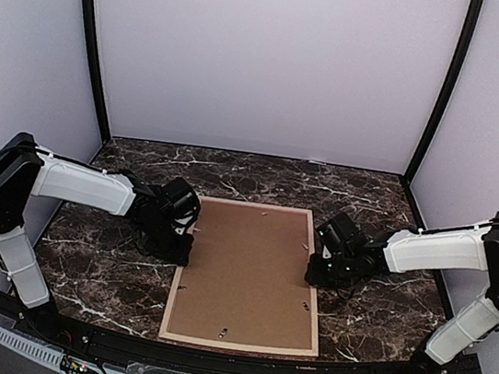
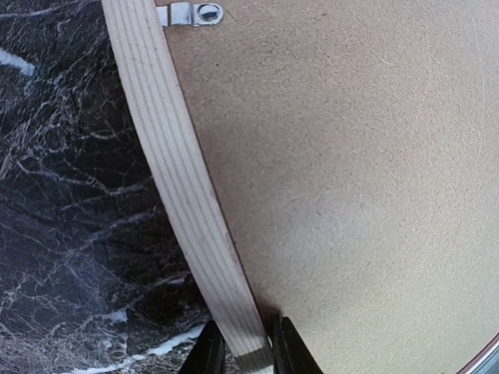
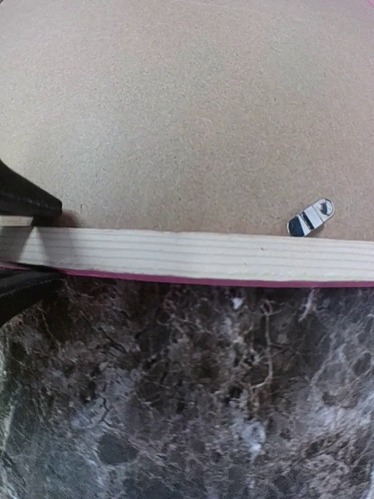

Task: Put the photo into the frame
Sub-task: Hold the photo frame at the center of the board.

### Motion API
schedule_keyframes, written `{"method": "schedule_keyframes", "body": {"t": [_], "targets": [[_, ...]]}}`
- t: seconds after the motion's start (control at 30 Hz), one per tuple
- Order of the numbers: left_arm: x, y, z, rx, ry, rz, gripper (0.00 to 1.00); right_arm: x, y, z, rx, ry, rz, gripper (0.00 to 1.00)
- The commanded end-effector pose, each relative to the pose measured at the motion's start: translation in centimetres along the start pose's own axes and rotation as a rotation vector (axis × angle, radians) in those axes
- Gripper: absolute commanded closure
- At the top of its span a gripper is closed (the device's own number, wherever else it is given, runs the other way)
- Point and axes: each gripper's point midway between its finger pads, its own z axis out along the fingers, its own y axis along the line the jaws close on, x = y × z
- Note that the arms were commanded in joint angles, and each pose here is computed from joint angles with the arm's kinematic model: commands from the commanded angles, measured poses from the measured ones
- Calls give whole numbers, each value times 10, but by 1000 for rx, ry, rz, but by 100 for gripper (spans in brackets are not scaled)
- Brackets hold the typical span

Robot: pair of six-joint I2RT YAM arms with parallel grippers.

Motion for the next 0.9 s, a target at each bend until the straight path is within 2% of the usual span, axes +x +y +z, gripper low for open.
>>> {"method": "schedule_keyframes", "body": {"t": [0.0,0.1,0.3,0.6,0.87], "targets": [[-1,-1,6,-16,5,47,91,18,9,-10,-13,76,-30,66],[-1,1,5,-25,6,49,98,4,9,-15,12,49,-48,56],[3,3,1,-28,10,37,99,-26,-5,-14,61,15,-61,44],[10,3,-1,-14,20,17,100,-62,-18,1,63,15,-114,43],[10,2,-1,-9,26,17,100,-76,-23,13,39,38,-144,47]]}}
